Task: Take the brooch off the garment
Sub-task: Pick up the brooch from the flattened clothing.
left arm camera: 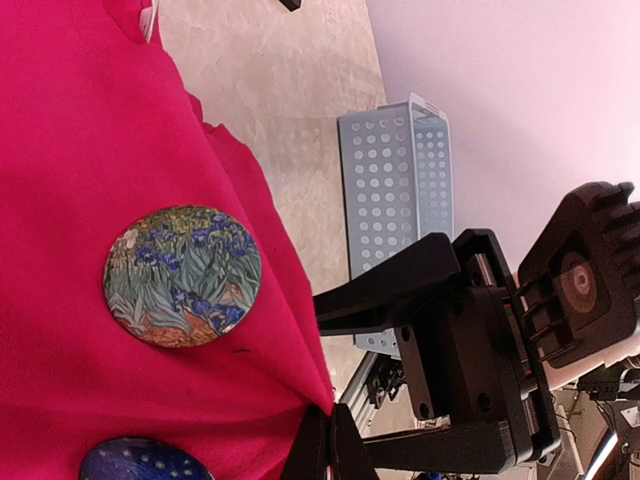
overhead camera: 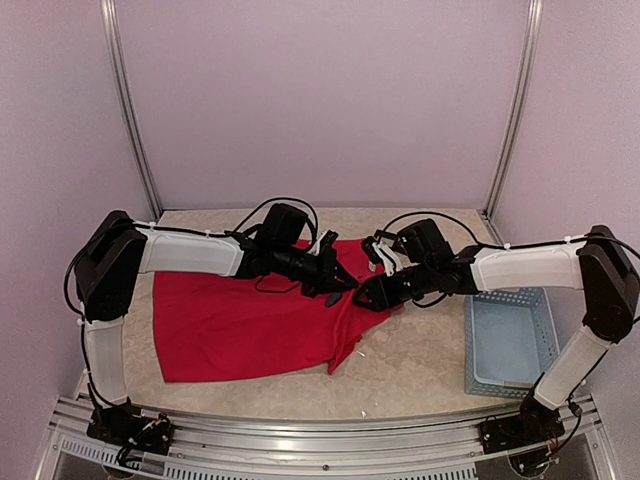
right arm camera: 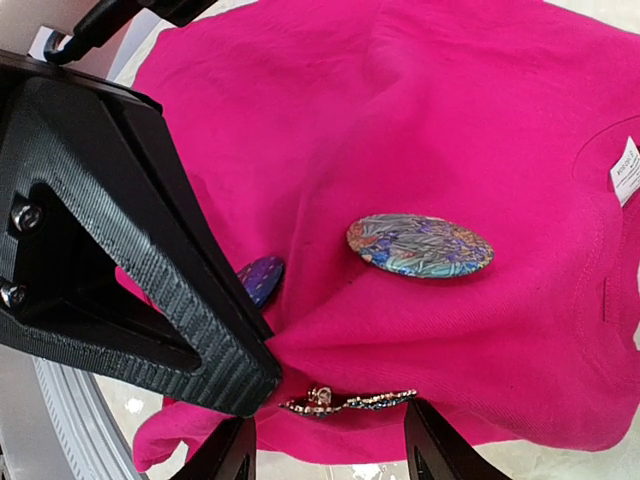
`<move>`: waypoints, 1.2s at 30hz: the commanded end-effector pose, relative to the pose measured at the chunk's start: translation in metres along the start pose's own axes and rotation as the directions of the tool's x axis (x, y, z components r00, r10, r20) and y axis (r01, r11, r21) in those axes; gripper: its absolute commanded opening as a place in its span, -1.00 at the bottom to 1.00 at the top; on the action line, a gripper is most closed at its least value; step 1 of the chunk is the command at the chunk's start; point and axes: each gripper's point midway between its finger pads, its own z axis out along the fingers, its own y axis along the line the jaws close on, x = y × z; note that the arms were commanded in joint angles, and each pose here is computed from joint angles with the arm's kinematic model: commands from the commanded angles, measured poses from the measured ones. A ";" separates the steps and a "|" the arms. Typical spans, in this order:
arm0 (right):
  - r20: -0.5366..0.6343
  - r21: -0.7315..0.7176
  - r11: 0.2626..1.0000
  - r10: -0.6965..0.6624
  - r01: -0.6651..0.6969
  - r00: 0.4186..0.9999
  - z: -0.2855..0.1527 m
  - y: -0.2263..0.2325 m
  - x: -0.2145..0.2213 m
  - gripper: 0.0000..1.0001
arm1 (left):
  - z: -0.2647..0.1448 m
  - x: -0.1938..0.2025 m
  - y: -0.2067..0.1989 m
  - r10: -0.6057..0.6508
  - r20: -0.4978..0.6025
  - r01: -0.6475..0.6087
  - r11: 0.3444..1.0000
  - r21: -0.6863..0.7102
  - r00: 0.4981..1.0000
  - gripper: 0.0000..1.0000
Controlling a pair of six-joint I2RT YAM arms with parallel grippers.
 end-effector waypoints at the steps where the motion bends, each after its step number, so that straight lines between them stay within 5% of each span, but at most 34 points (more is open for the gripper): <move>1: 0.026 -0.033 0.999 -0.007 0.008 1.000 0.008 0.010 -0.012 0.04 | -0.011 -0.003 -0.022 0.029 0.012 -0.030 0.998 0.060 0.999 -1.00; 8: 0.070 0.016 1.000 0.004 -0.005 0.998 0.010 0.007 -0.024 0.04 | -0.010 -0.002 -0.026 0.009 -0.001 -0.009 0.997 0.079 1.000 -1.00; 19: 0.101 0.110 0.991 0.067 -0.078 0.993 0.013 -0.008 -0.032 -0.47 | -0.013 -0.003 -0.024 -0.010 0.012 0.009 0.998 0.065 1.000 -1.00; 28: 0.107 0.196 0.976 0.076 -0.096 0.991 0.001 -0.021 -0.030 -0.62 | -0.016 -0.006 -0.017 -0.037 0.028 0.036 0.998 0.042 0.999 -1.00; 36: 0.106 0.122 0.991 0.051 -0.064 0.993 0.003 -0.008 -0.030 -0.79 | -0.015 -0.006 -0.017 -0.039 0.026 0.038 0.998 0.044 0.999 -1.00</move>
